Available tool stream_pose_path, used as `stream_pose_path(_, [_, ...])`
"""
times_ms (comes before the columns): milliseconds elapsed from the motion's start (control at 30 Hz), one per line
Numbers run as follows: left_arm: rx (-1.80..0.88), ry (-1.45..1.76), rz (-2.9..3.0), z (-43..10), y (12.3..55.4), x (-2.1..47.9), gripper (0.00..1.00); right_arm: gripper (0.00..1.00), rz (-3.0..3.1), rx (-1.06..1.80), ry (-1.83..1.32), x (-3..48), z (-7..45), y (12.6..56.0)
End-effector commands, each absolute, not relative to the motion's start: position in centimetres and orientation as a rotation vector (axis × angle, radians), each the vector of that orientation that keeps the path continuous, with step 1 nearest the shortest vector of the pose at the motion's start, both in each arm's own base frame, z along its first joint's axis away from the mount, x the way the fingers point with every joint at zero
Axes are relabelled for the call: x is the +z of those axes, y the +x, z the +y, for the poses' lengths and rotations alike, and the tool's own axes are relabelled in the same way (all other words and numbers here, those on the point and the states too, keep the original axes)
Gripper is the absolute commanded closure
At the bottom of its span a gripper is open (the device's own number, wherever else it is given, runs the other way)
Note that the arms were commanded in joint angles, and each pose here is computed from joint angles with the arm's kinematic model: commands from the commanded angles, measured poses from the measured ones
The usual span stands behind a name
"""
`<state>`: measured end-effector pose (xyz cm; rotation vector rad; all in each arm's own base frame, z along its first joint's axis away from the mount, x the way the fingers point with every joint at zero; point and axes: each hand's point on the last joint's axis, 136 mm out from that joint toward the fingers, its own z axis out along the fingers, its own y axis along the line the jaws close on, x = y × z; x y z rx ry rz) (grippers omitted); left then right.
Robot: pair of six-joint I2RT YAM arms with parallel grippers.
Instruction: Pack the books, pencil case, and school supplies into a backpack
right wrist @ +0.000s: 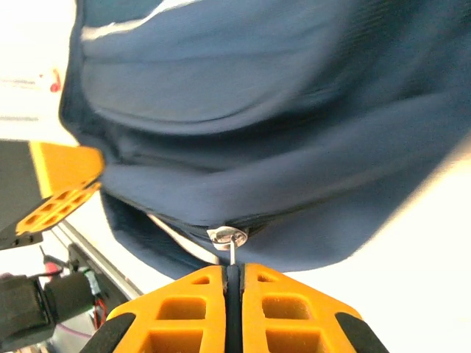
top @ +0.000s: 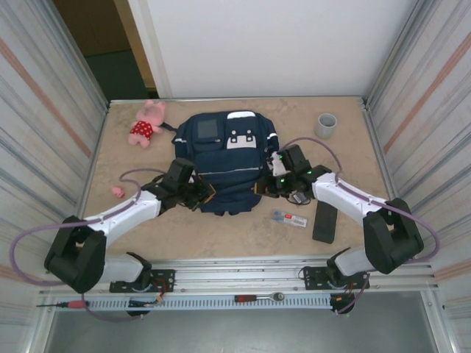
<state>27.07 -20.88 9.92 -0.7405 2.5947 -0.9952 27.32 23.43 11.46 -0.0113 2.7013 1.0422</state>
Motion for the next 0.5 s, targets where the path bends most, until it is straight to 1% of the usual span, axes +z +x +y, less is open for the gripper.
stream_pose_path(0, [-0.74,-0.804,2.637,-16.0,25.6,7.4,1.0,1.0,2.702,0.947,0.072,11.1,19.2,28.7])
stream_pose_path(167, [-0.751,-0.782,2.641,-15.0,24.7,8.0,1.0,1.0,2.671,0.913,0.165,10.5,16.0,32.4])
stream_pose_path(367, [-0.849,-0.73,2.658,-15.9,23.9,9.2,1.0,1.0,2.623,0.88,0.207,9.6,14.9,36.7])
stream_pose_path(467, [-0.848,-0.715,2.684,-15.9,23.2,9.2,1.0,1.0,2.589,0.847,0.251,9.0,14.3,38.8])
